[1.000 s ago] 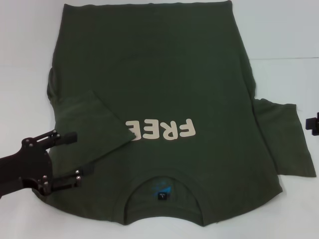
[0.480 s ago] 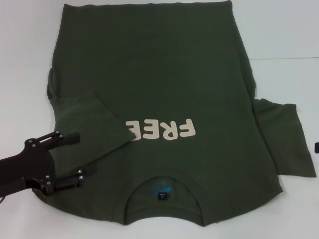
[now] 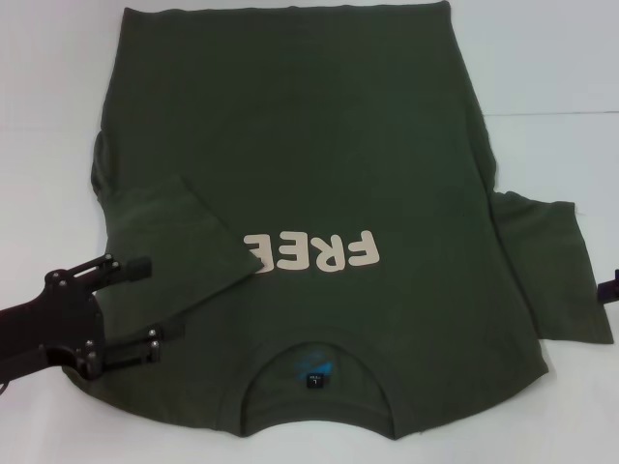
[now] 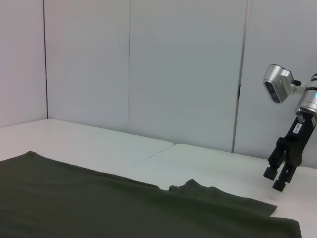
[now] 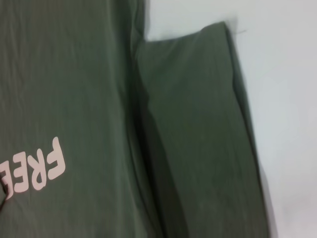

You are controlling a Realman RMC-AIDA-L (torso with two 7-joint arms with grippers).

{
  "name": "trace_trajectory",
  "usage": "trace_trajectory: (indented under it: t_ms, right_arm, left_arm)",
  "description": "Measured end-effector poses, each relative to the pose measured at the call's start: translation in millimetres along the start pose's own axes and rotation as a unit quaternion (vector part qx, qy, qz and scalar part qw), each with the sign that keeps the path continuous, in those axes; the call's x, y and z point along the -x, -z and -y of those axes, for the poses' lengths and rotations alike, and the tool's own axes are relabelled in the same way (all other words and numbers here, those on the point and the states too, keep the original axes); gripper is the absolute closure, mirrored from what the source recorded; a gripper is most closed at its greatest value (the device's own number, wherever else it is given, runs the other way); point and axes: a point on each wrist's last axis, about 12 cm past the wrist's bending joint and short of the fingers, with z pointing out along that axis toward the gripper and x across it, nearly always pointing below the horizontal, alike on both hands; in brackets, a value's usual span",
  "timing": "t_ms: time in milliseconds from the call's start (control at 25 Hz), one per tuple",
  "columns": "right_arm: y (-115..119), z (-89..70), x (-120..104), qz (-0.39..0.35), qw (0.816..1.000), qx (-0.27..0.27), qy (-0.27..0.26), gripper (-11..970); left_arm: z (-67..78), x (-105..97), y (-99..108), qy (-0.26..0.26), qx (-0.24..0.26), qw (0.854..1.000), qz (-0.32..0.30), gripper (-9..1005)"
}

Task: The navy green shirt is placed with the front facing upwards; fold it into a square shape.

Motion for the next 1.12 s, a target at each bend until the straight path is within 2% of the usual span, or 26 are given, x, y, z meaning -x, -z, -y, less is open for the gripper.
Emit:
trace_trajectory:
  t_ms: [1120]
  right_arm:
    - [-16.9, -0.5, -3.2, -0.011, 1.000, -0.013, 0.008, 119]
  left_arm:
    - [-0.5, 0.3, 0.4, -0.002, 0.002, 1.000, 0.001, 161]
